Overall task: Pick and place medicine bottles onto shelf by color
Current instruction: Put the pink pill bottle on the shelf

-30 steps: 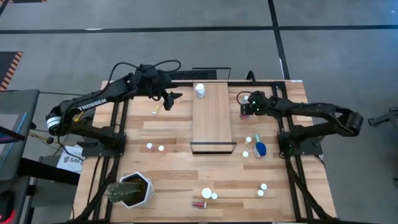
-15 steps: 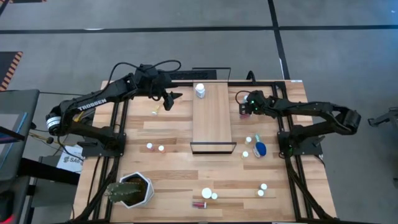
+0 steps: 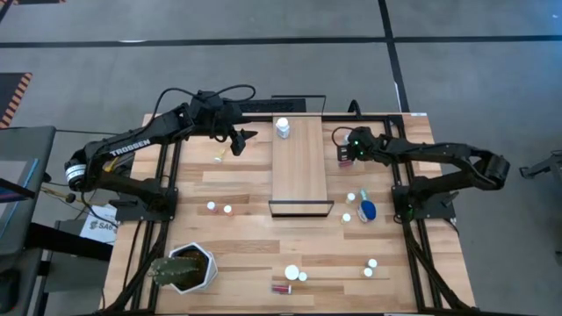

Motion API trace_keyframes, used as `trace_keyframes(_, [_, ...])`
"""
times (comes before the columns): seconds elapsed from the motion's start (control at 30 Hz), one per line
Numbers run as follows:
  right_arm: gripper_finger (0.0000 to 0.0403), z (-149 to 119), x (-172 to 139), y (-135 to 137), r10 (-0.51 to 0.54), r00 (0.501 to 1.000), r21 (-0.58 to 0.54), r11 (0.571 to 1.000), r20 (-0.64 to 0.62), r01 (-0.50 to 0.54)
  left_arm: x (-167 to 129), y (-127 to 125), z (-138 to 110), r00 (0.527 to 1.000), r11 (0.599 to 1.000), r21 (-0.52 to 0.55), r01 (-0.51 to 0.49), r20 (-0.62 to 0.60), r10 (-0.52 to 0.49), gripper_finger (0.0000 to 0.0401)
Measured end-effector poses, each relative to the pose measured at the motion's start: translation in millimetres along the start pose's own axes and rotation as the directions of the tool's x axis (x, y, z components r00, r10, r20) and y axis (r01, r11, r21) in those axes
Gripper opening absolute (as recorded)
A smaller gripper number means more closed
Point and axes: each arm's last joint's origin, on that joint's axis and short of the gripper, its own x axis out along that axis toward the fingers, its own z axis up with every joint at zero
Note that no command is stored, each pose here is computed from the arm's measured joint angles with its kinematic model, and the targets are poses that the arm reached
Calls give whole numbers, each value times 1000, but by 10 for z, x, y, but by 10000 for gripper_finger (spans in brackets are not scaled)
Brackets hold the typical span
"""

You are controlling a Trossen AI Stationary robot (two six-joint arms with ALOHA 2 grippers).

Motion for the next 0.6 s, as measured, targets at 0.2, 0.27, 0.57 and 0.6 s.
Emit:
trace_keyframes(0.2, [140,189,-227,242,29,999,-68,997,-15,-30,0,1,0,1000,1000,0,0,0,0,224])
trace_keyframes(0.27, [138,255,-310,327,50,999,-96,994,-8,-50,0,1,0,1000,1000,0,0,0,0,224])
trace_keyframes(0.57, [141,533,-450,638,140,988,-162,978,63,-128,0,1,0,1000,1000,21,0,0,0,224])
trace_keyframes(0.6, [140,563,-429,681,143,987,-172,976,67,-130,0,0,0,1000,1000,21,0,0,0,224])
